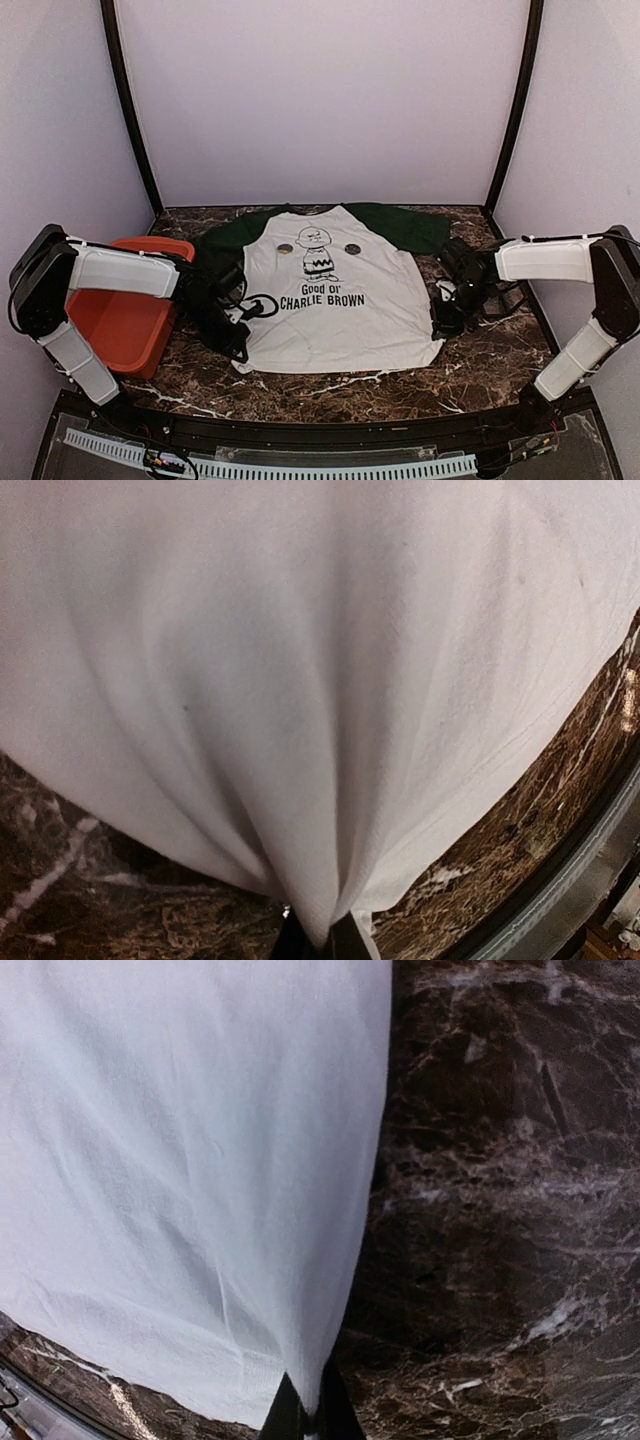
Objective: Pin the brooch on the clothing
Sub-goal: Smooth out the clothing with brooches at the center of the board.
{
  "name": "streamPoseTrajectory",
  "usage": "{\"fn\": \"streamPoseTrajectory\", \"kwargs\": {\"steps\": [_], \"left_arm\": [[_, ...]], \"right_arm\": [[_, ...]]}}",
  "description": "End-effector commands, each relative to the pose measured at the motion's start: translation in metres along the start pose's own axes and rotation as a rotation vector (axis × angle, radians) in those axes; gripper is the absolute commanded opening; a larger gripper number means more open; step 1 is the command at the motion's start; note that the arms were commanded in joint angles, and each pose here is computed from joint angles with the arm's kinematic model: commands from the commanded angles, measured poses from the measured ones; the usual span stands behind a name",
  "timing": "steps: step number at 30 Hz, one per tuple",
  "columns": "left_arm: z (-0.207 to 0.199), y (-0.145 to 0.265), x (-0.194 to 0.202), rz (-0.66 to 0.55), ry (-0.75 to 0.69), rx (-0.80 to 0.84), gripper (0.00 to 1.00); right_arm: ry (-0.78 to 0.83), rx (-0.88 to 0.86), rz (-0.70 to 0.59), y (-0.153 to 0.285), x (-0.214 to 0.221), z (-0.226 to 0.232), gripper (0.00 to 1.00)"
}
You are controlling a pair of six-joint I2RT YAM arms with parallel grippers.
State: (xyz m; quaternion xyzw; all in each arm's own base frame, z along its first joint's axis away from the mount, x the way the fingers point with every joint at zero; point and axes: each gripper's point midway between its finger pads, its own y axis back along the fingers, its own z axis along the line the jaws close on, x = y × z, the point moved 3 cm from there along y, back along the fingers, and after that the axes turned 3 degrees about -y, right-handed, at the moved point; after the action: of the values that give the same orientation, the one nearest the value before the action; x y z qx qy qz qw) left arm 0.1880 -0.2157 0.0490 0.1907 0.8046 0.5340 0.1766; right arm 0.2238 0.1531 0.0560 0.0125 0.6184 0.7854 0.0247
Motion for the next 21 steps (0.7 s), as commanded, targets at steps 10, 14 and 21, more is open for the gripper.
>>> {"fn": "streamPoseTrajectory", "kwargs": {"steps": [10,14,21], "left_arm": [[-0.013,0.015,0.031,0.092,0.05,0.062,0.05],[-0.014,0.025,0.026,0.07,0.034,0.043,0.53],[-0.022,0.097,-0.017,-0.206,-0.067,-0.1,0.99]], "right_arm": [[-0.013,0.001,0.051,0.026,0.034,-0.004,0.11],[0.023,0.028,0.037,0.03,0.032,0.001,0.47],[0.096,0.138,-0.22,0.115,-0.004,0.009,0.99]]}}
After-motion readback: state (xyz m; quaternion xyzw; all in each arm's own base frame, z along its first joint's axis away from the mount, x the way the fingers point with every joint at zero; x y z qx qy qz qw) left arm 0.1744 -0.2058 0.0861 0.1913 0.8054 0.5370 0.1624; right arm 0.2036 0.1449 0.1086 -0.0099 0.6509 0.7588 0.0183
